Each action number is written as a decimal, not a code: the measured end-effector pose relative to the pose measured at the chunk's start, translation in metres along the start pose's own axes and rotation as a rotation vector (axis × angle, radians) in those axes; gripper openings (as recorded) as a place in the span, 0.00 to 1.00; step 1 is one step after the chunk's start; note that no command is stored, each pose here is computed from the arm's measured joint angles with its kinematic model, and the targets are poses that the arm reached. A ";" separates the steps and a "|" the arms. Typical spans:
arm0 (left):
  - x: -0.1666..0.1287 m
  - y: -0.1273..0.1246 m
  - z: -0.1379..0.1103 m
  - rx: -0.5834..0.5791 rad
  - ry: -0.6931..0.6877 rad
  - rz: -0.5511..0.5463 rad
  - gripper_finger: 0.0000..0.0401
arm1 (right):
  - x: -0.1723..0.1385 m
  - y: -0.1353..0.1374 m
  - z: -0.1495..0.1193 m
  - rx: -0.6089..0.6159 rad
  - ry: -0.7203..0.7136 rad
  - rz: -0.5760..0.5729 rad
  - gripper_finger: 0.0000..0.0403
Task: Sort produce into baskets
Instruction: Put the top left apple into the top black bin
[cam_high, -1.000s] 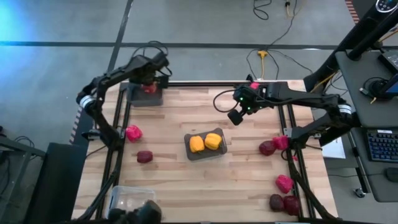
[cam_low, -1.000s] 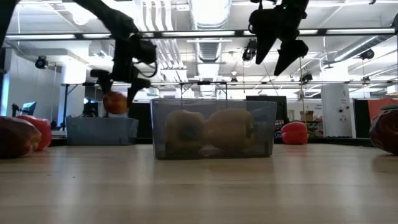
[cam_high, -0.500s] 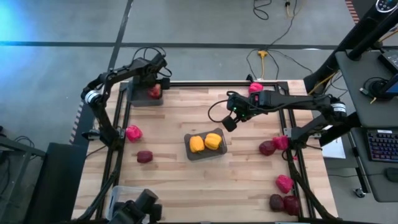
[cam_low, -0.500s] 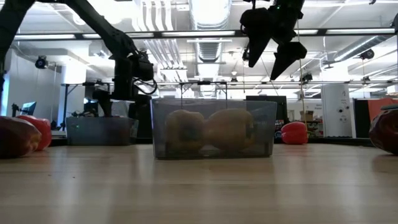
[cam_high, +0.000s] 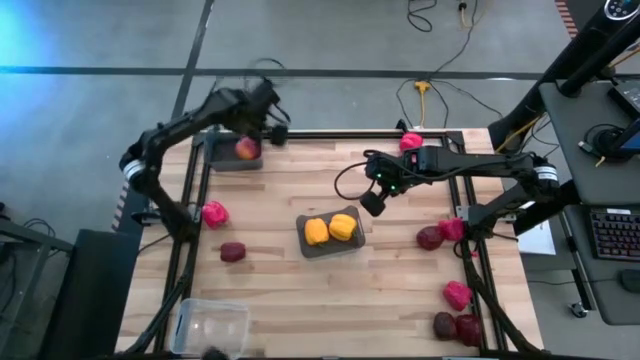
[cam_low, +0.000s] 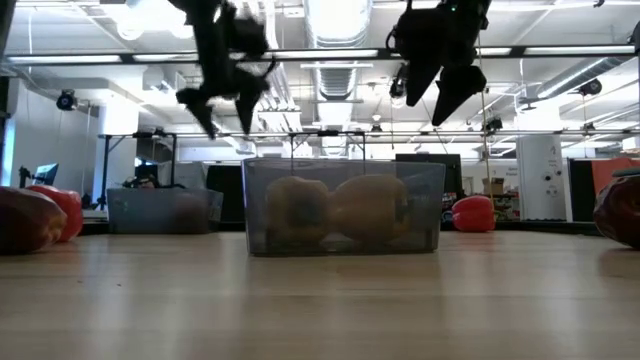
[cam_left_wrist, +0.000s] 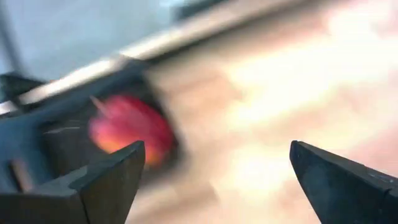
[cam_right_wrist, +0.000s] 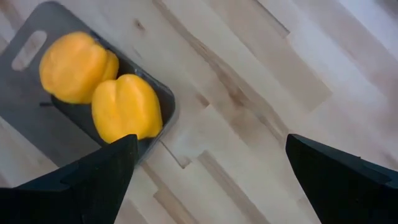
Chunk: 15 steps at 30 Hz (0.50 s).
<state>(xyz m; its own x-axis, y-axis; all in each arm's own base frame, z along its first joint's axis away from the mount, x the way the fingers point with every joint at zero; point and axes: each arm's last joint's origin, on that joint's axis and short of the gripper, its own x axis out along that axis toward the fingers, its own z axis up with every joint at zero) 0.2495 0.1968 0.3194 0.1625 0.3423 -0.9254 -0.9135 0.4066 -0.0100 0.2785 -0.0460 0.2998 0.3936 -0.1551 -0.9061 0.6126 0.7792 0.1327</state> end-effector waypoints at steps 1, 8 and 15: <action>-0.009 -0.013 -0.012 0.069 0.017 -0.024 0.95 | 0.000 0.000 0.000 -0.024 0.003 0.006 0.99; -0.052 -0.077 -0.121 0.474 0.262 -0.004 0.95 | -0.001 0.008 -0.004 -0.256 0.024 0.059 0.99; -0.061 -0.102 -0.203 0.683 0.434 -0.016 0.95 | -0.003 0.020 -0.012 -0.361 0.022 0.079 0.99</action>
<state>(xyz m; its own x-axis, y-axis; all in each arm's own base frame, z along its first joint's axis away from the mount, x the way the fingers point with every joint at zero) 0.2567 -0.0375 0.2999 -0.1143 0.0298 -0.9930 -0.4598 0.8844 0.0795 0.2816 -0.0228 0.3000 0.4131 -0.0759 -0.9075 0.2984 0.9528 0.0562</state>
